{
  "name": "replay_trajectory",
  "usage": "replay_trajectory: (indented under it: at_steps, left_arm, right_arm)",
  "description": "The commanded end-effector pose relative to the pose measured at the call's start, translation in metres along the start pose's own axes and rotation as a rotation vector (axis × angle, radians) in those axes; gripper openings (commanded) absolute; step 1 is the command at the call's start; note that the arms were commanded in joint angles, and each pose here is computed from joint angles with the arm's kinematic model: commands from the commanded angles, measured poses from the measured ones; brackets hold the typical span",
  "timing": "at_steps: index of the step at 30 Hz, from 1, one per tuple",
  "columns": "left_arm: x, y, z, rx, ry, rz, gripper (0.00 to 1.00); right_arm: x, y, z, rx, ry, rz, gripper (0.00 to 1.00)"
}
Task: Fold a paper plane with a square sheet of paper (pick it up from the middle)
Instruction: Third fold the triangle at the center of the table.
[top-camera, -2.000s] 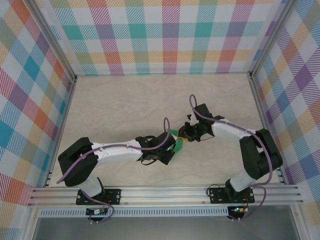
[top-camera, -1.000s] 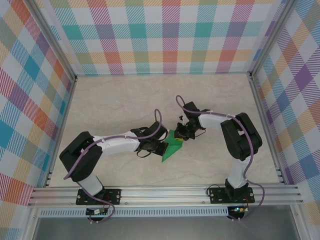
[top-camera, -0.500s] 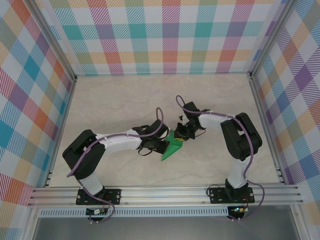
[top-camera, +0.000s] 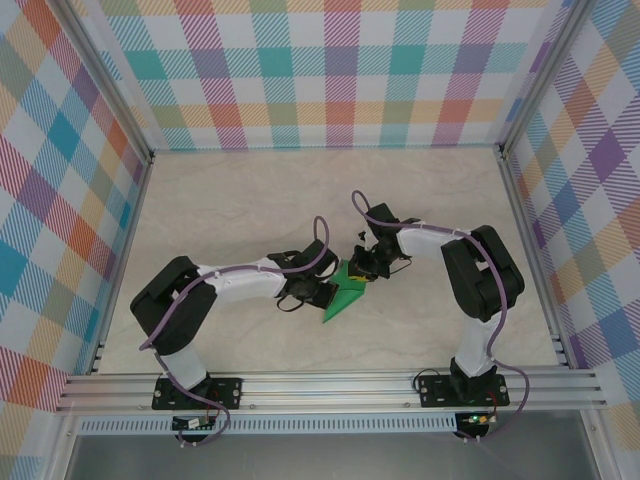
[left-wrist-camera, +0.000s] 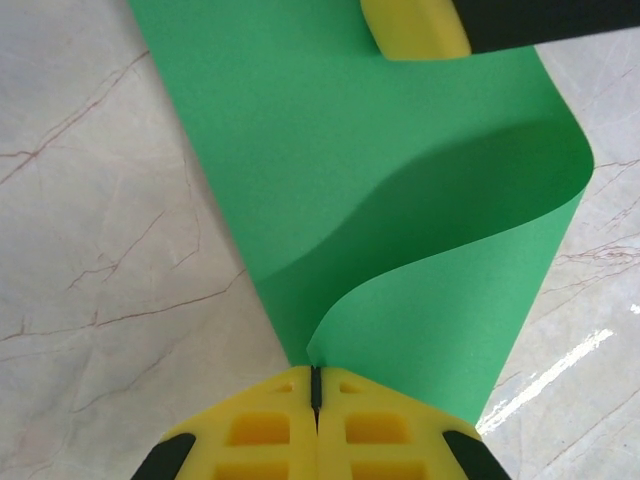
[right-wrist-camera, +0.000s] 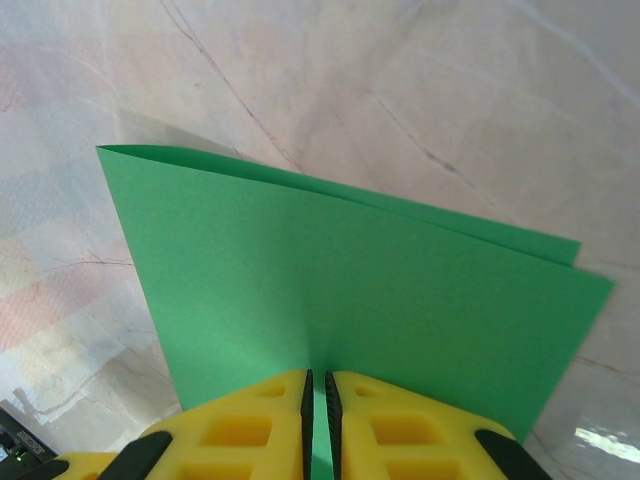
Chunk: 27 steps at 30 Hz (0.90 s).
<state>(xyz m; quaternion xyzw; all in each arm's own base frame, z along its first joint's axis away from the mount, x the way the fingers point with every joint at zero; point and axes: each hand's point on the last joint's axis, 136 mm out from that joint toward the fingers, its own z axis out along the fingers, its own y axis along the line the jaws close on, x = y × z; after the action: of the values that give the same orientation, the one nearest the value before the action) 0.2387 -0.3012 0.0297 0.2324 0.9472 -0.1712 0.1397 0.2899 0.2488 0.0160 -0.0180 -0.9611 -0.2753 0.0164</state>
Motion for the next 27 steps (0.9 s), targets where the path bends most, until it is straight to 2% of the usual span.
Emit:
replay_trajectory:
  at_steps: [1,12,23,27]
  left_arm:
    - [-0.004,0.000,0.001,0.009,0.007,-0.012,0.00]
    - [-0.001,0.000,0.008,0.015,0.027,-0.016,0.00]
    - [-0.018,-0.005,-0.011,0.019,-0.052,-0.013,0.00]
    - [-0.018,-0.006,-0.008,0.029,-0.046,-0.016,0.00]
  right_arm:
    - [0.008,-0.006,-0.002,0.038,0.009,0.010,0.16]
    - [0.006,0.000,-0.006,0.015,-0.002,0.012,0.17]
    - [0.009,-0.009,0.001,0.037,0.014,0.021,0.16]
    - [0.009,-0.009,0.002,0.039,0.013,0.020,0.16]
